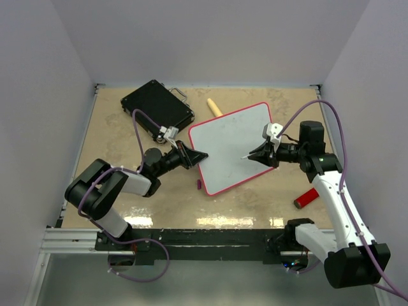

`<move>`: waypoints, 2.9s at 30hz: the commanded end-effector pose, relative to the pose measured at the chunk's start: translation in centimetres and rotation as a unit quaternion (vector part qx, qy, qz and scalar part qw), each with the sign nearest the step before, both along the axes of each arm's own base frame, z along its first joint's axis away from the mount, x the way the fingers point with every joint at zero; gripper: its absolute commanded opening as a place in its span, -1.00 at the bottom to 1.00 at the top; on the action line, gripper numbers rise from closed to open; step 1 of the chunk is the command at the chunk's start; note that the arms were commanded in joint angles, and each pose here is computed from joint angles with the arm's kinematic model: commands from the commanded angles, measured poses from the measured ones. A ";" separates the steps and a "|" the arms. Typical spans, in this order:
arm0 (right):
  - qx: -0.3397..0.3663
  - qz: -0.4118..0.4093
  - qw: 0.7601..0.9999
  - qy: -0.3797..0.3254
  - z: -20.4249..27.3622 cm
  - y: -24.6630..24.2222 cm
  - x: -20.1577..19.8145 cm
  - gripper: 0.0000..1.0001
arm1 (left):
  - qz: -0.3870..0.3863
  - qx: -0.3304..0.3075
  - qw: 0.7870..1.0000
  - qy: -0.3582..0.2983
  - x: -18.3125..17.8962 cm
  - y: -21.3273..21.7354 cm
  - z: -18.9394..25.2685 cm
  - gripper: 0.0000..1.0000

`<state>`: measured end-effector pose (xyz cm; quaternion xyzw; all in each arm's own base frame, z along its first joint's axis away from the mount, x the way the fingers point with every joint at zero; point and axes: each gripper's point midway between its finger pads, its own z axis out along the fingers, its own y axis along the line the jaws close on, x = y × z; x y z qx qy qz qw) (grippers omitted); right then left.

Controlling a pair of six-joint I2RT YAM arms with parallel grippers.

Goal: Write a sentence on the whiteboard
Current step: Write on the whiteboard with the whiteboard marker without the cap.

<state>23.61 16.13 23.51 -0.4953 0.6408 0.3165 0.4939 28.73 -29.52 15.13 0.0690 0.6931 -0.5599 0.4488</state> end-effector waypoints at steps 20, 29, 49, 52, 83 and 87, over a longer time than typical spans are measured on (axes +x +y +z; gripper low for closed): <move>0.008 0.009 1.000 -0.017 0.5 0.1 -0.5 -1.00 | 0.003 -0.070 0.992 -0.105 -1.6 0.1 5.4 -1.00; 0.008 0.014 1.000 -0.014 0.4 0.1 -0.6 -1.00 | 0.005 -0.071 0.992 -0.104 -2.0 0.0 5.2 -1.00; 0.002 -0.007 0.999 -0.042 2.8 0.4 2.0 -1.00 | 0.020 -0.070 0.994 -0.083 -2.5 -1.3 4.6 -1.00; 0.006 0.004 0.999 -0.050 3.2 1.3 2.2 -1.00 | 0.021 -0.073 0.994 -0.079 -2.4 -1.5 4.5 -1.00; 0.032 0.068 0.995 -0.065 2.3 4.7 0.5 -1.00 | 0.029 -0.075 0.997 -0.019 -3.9 -2.1 2.9 -1.00; 0.035 0.067 0.995 -0.067 2.7 4.7 0.5 -1.00 | 0.027 -0.073 0.997 -0.015 -3.9 -2.4 2.9 -1.00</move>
